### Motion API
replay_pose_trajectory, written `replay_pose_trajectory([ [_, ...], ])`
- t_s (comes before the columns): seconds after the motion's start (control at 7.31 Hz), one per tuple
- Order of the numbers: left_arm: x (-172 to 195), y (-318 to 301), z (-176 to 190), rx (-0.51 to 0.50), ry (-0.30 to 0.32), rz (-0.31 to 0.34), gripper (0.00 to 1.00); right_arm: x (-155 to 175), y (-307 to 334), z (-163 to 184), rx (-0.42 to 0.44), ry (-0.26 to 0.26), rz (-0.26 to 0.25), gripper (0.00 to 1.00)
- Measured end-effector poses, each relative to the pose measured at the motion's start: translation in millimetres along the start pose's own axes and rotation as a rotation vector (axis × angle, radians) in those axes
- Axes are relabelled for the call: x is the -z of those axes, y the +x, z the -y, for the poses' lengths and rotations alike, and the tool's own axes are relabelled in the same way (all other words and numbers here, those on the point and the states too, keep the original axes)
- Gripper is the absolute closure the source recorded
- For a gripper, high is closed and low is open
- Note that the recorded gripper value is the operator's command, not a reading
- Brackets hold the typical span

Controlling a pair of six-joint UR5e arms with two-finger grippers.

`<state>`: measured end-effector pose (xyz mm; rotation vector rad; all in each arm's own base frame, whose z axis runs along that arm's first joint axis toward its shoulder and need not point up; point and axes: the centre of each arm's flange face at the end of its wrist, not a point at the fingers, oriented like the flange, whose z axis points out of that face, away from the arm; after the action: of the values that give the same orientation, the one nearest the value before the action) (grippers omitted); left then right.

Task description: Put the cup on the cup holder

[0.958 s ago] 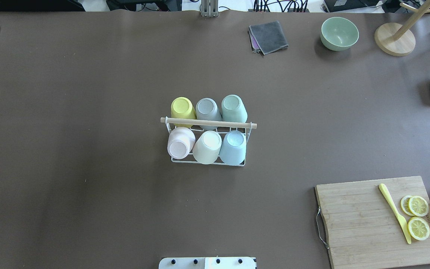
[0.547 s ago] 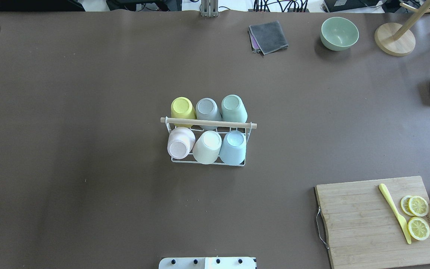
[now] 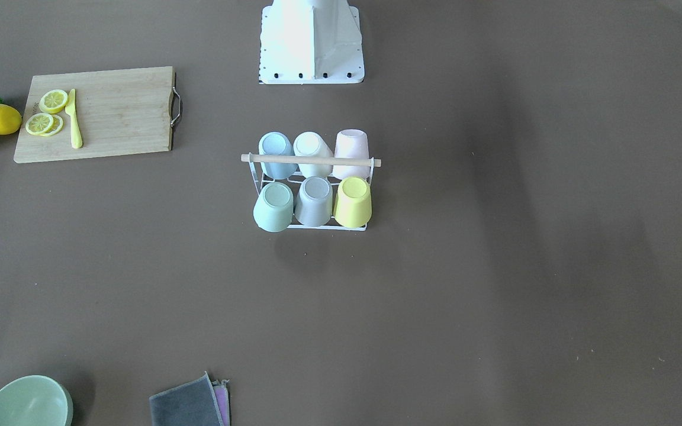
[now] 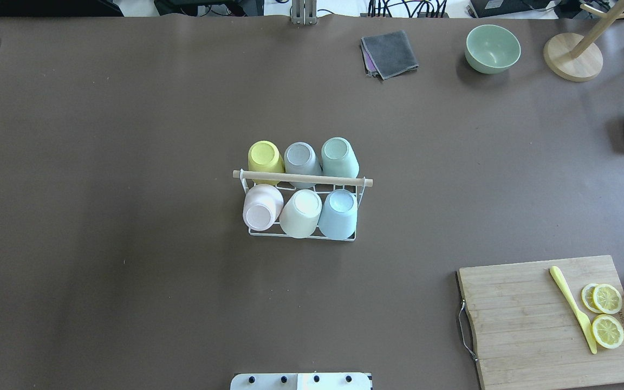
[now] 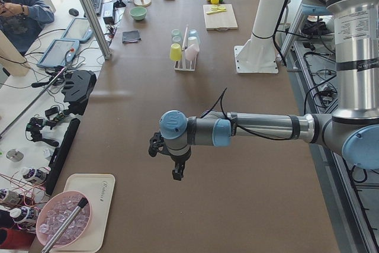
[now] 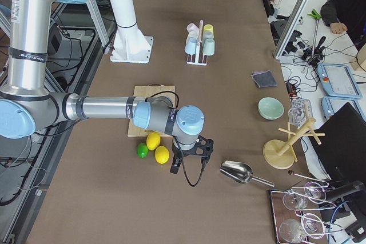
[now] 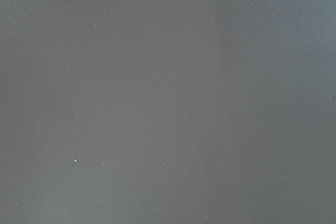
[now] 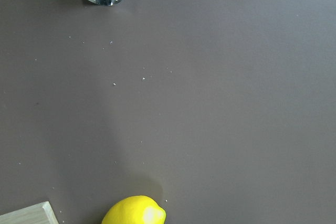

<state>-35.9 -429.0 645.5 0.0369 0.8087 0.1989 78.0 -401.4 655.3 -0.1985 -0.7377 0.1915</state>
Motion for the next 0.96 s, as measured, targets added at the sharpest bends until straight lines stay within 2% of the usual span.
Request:
replay_pose_trajectory([
  [0.96, -1.7, -0.5, 0.5, 0.002, -0.004, 0.001, 0.01, 2.4, -2.3, 1.6, 0.003, 0.005, -0.001, 0.00],
])
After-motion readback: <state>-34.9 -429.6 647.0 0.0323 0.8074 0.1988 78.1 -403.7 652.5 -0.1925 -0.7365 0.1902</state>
